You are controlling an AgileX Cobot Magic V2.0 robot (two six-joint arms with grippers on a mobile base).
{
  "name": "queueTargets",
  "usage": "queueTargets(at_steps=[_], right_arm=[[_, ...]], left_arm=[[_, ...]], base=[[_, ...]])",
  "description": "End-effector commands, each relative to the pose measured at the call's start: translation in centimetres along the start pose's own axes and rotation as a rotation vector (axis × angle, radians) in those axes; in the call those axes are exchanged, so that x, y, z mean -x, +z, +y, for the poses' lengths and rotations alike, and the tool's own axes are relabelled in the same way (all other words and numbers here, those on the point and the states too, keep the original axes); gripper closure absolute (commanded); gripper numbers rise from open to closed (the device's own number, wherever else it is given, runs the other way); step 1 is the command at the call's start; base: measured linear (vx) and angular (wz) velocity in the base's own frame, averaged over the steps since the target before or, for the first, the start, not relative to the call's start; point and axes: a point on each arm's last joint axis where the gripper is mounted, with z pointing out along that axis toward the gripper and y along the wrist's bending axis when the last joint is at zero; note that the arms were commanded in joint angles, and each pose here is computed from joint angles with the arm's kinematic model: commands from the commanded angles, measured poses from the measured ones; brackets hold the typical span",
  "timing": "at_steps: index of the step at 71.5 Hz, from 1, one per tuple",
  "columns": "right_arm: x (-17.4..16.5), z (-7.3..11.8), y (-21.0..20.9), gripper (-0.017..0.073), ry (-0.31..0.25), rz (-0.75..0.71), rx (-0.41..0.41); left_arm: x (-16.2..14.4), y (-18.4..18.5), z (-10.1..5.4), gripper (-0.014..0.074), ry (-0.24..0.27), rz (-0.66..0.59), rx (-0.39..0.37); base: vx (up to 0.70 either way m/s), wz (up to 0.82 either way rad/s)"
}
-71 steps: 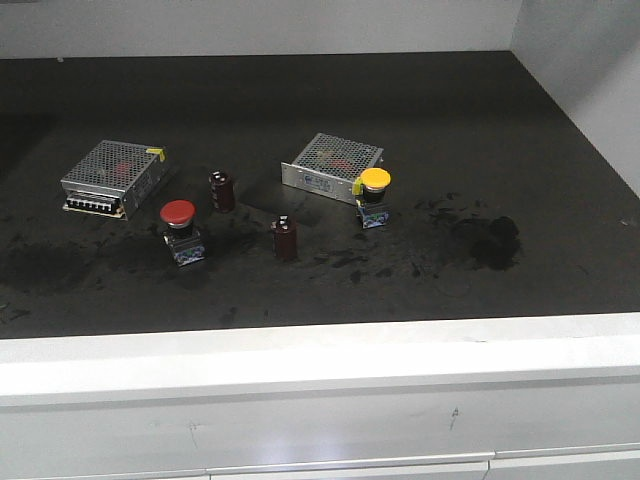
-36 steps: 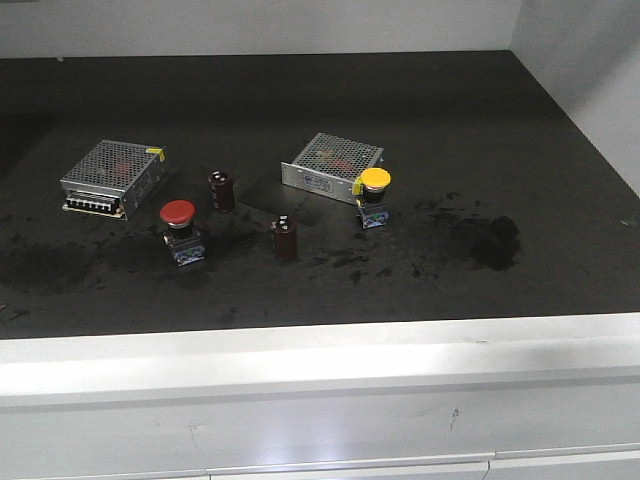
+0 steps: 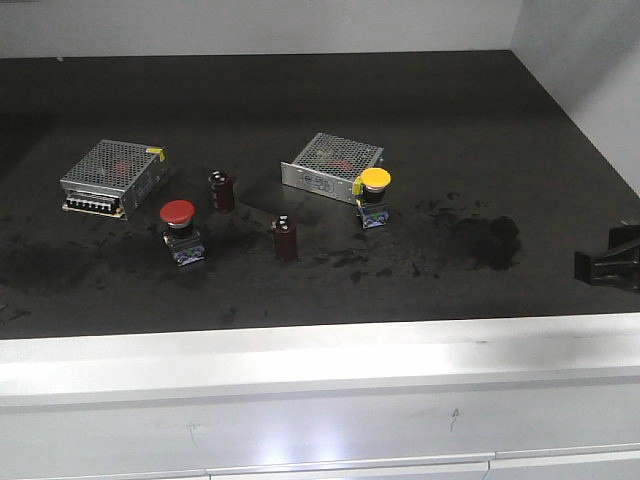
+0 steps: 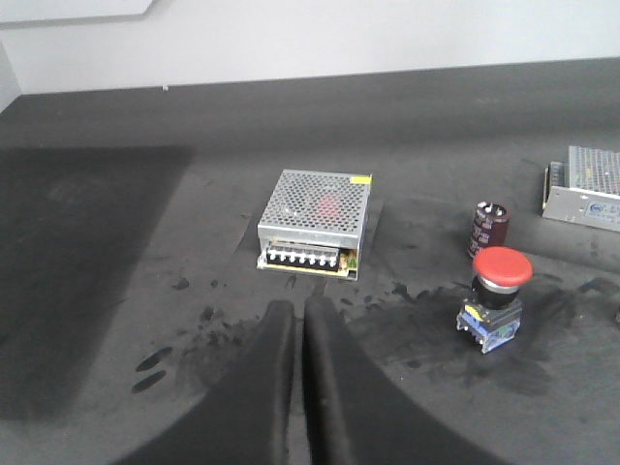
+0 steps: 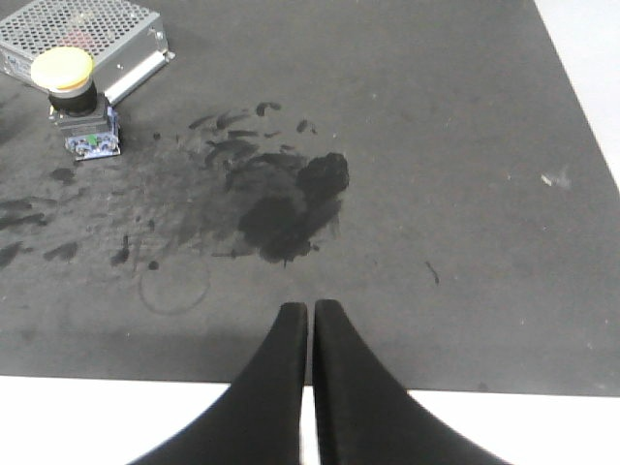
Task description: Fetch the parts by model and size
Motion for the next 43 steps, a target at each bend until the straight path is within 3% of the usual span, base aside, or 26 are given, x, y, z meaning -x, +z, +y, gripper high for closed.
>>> queueTargets(at_steps=[1, 19, 26, 34, 43], right_arm=[[1.5, 0.0, -0.9, 0.0496, 0.001, -0.079, 0.006], [1.8, 0.0, -1.1, 0.0197, 0.011, -0.078, 0.011], [1.8, 0.0, -1.1, 0.0083, 0.011, -0.077, 0.011], [1.8, 0.0, -1.1, 0.0012, 0.011, -0.076, 0.011], [1.7, 0.0, -1.1, 0.0002, 0.012, -0.066, 0.010]], left_arm=[[1.5, -0.3, -0.2, 0.0477, -0.012, -0.089, -0.014], [1.2, -0.3, -0.2, 0.0178, -0.015, -0.057, -0.013], [1.2, -0.3, -0.2, 0.0088, -0.039, -0.053, -0.021], [1.7, -0.1, -0.3, 0.0039, -0.062, -0.038, -0.029], [3.9, 0.7, -0.7, 0.0037, -0.105, 0.030, -0.051]], base=[[0.00, 0.00], [0.00, 0.00], [0.00, 0.00], [0.00, 0.00], [0.00, 0.00]])
